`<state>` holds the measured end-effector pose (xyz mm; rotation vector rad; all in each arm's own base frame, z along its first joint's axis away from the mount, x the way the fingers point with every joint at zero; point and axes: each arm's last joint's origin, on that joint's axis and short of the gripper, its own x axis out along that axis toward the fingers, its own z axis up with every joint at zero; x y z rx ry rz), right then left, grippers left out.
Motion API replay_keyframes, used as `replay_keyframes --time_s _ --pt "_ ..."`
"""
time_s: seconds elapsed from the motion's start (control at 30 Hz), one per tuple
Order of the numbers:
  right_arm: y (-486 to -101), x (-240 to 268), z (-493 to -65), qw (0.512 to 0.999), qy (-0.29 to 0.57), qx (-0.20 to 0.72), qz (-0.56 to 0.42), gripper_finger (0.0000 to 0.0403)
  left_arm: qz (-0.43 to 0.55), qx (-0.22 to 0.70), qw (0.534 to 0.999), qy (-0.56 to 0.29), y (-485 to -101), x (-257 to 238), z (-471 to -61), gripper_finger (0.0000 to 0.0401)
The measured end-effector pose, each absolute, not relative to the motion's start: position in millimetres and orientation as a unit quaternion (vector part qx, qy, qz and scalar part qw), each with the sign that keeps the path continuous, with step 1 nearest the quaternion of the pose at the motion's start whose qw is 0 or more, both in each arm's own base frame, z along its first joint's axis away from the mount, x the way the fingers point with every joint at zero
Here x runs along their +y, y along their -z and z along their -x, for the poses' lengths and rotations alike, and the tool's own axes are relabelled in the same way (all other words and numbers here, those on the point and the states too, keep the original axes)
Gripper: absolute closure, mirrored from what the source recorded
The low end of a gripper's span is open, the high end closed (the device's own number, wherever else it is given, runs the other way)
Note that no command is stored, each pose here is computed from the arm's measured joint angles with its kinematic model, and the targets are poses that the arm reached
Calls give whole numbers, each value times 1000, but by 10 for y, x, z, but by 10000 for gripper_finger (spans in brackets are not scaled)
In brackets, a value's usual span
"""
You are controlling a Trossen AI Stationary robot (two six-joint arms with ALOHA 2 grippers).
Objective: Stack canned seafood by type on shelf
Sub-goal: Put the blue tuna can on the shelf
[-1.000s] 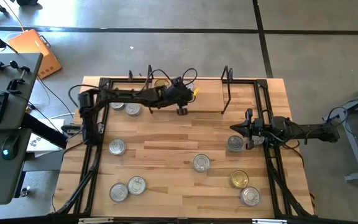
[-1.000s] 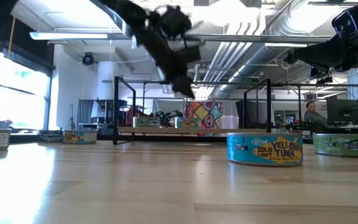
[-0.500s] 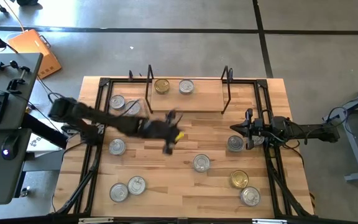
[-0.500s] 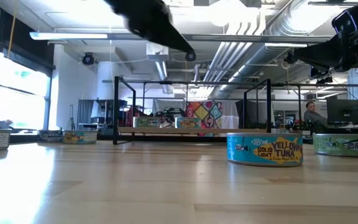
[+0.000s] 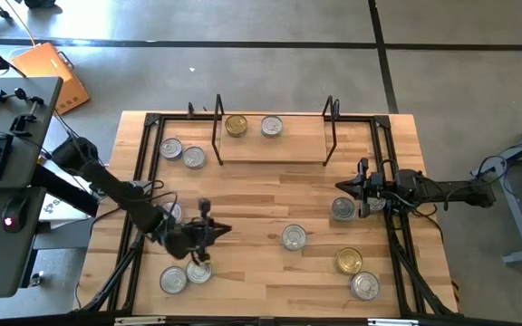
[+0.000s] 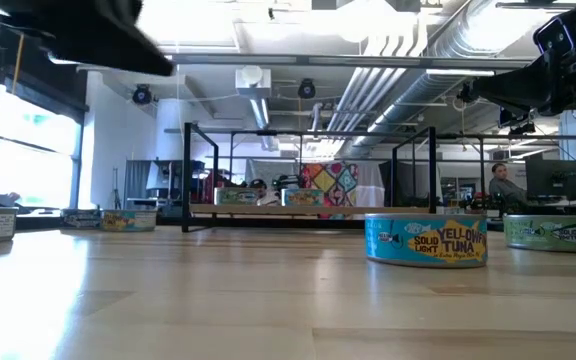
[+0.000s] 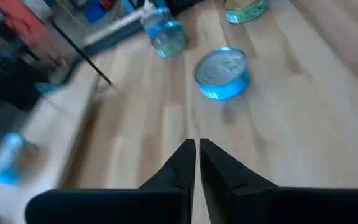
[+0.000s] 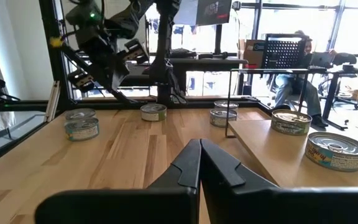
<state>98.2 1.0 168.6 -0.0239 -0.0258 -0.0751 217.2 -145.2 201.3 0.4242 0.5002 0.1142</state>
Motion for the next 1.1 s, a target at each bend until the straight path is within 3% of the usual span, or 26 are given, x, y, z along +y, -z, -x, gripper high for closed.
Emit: replay_keyframes --time_s 0.17,0.47,0.57,0.8,1.1 --pt "-1685 10 -982 999 38 -12 12 403 -128 283 948 -72 -1959 -1536 -1906 393" --pt "-1683 10 -983 999 37 -12 12 403 -23 285 919 -273 -1808 -1295 -1570 401" --pt "-1685 10 -982 999 38 -12 12 403 21 311 881 -355 -1780 -1075 -1519 401" --pt "-1685 10 -982 999 37 -12 12 403 48 442 737 -510 -1769 -489 -1534 400" --pt "-1685 10 -982 999 37 -12 12 403 44 557 631 -538 -1748 172 -1624 399"
